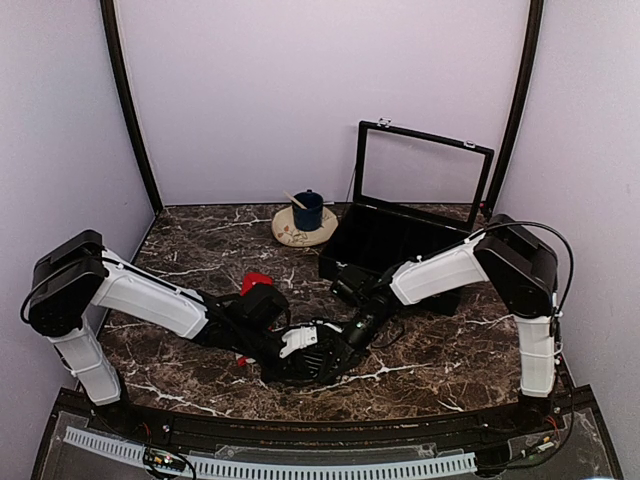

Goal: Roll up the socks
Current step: Roll the sock at the center of the board.

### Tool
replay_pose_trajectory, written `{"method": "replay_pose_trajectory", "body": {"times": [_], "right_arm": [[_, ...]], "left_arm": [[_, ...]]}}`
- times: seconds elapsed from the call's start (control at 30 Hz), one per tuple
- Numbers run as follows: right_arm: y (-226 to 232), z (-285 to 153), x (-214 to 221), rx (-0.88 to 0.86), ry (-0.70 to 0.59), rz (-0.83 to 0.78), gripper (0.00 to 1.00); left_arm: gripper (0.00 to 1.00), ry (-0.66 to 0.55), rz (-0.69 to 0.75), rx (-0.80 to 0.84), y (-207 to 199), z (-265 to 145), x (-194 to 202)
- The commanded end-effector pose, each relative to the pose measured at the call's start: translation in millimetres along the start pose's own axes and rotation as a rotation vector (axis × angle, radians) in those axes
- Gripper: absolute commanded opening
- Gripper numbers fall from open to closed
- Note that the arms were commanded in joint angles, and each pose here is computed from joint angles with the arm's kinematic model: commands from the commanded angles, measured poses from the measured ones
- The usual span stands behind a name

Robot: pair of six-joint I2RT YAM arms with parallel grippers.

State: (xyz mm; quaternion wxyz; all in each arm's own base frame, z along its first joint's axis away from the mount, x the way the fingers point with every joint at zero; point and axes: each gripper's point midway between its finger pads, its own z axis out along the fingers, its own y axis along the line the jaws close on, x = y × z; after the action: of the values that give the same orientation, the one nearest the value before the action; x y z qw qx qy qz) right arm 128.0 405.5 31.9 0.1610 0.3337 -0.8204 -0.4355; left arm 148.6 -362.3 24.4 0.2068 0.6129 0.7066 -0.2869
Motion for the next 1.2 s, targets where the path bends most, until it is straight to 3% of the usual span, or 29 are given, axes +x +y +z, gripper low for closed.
{"method": "replay_pose_trajectory", "body": {"times": [0.0,0.1,0.3,0.53,0.83,1.17], "right_arm": [[2.1,-13.1,-2.0,0.013,-0.036,-0.014,0.00],[-2.6,-17.6,-2.3,0.040,-0.048,-0.010,0.00],[-14.9,-25.5,-2.9,0.133,-0.070,-0.006,0.20],[-16.8,-38.3,-8.9,0.158,-0.136,0.004,0.34],[-35.3,-53.7,-4.7,0.215,-0.221,0.046,0.36],[-36.0,-77.0,-10.6,0.315,-0.367,-0.044,0.35]], "left_arm": [[0.05,0.019,0.002,0.080,-14.2,0.0,-3.0],[0.04,0.038,-0.014,0.113,-18.7,1.1,-1.7],[0.01,0.098,-0.054,0.176,-26.0,3.7,2.9],[0.00,0.128,-0.095,0.198,-28.3,4.5,5.6],[0.00,0.123,-0.214,0.241,-20.4,-1.0,5.3],[0.00,0.087,-0.445,0.369,0.1,-13.1,1.3]]}}
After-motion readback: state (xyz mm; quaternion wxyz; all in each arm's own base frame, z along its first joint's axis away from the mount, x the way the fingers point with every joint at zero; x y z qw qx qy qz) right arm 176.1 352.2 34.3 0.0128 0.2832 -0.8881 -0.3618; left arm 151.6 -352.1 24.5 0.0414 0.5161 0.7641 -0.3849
